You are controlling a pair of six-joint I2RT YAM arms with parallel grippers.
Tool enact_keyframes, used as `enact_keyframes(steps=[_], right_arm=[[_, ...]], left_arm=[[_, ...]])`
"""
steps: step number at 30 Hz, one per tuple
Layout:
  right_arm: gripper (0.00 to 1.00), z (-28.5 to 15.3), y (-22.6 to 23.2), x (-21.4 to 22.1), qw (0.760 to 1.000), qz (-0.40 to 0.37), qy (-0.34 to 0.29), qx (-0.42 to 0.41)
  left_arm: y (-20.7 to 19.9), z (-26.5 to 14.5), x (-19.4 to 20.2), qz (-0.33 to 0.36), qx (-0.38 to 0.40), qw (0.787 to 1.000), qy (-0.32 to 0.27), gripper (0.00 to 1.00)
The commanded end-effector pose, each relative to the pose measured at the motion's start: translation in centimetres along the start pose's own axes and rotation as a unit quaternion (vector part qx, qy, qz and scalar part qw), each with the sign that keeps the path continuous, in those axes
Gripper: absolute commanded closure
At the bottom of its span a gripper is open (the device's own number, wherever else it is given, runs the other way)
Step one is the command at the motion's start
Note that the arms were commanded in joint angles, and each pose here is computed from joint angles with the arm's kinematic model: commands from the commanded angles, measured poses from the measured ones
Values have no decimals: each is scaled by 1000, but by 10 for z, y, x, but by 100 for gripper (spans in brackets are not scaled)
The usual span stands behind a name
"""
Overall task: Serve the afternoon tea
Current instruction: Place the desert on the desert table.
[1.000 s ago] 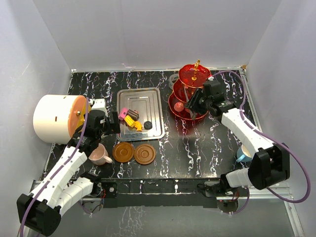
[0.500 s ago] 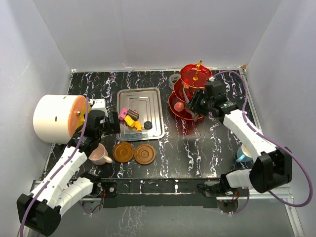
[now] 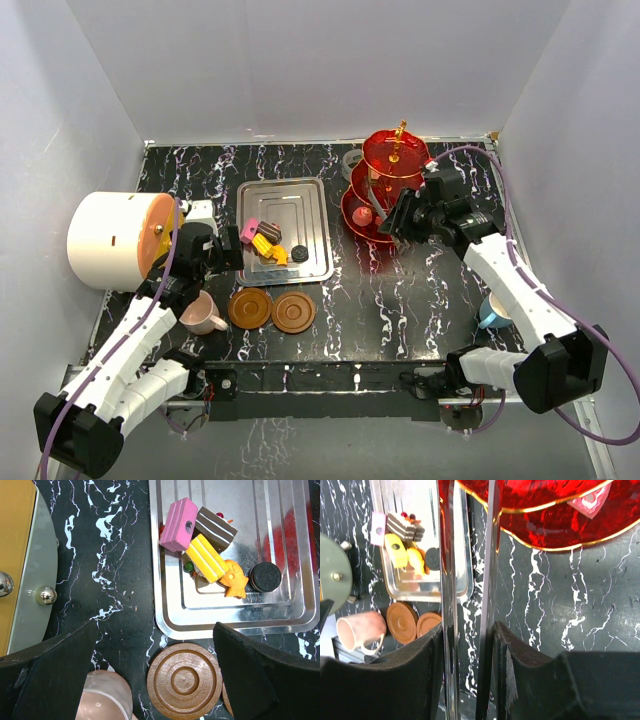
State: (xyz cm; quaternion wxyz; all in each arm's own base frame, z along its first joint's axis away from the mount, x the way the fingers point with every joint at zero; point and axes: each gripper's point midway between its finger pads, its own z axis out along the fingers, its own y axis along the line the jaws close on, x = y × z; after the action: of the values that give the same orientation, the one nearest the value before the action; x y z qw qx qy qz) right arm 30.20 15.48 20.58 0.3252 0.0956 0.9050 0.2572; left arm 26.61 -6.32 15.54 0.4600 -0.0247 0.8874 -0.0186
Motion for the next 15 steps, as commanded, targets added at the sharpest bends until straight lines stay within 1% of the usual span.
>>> enact_keyframes(steps=[1,5,9,11,15], right_arm=[[65,-25,19,-2,998,-50,-5,-49],[66,-39,27,2,992,-91,-14,-81],[66,-51,35,-1,985,-139,-40,-93],[65,-52,37,-4,981,-166,-61,-79],[66,-46,29,-10,969,-225,-101,-6]], left_arm=[[1,-5,-6,-1,-1,1000,-13,1],[1,-5,-7,0,-1,1000,-14,1],[1,-5,-6,0,-1,1000,-14,1],[2,-5,-7,0,-1,1000,-14,1],[3,-6,-8,-1,-5,1000,-16,1]])
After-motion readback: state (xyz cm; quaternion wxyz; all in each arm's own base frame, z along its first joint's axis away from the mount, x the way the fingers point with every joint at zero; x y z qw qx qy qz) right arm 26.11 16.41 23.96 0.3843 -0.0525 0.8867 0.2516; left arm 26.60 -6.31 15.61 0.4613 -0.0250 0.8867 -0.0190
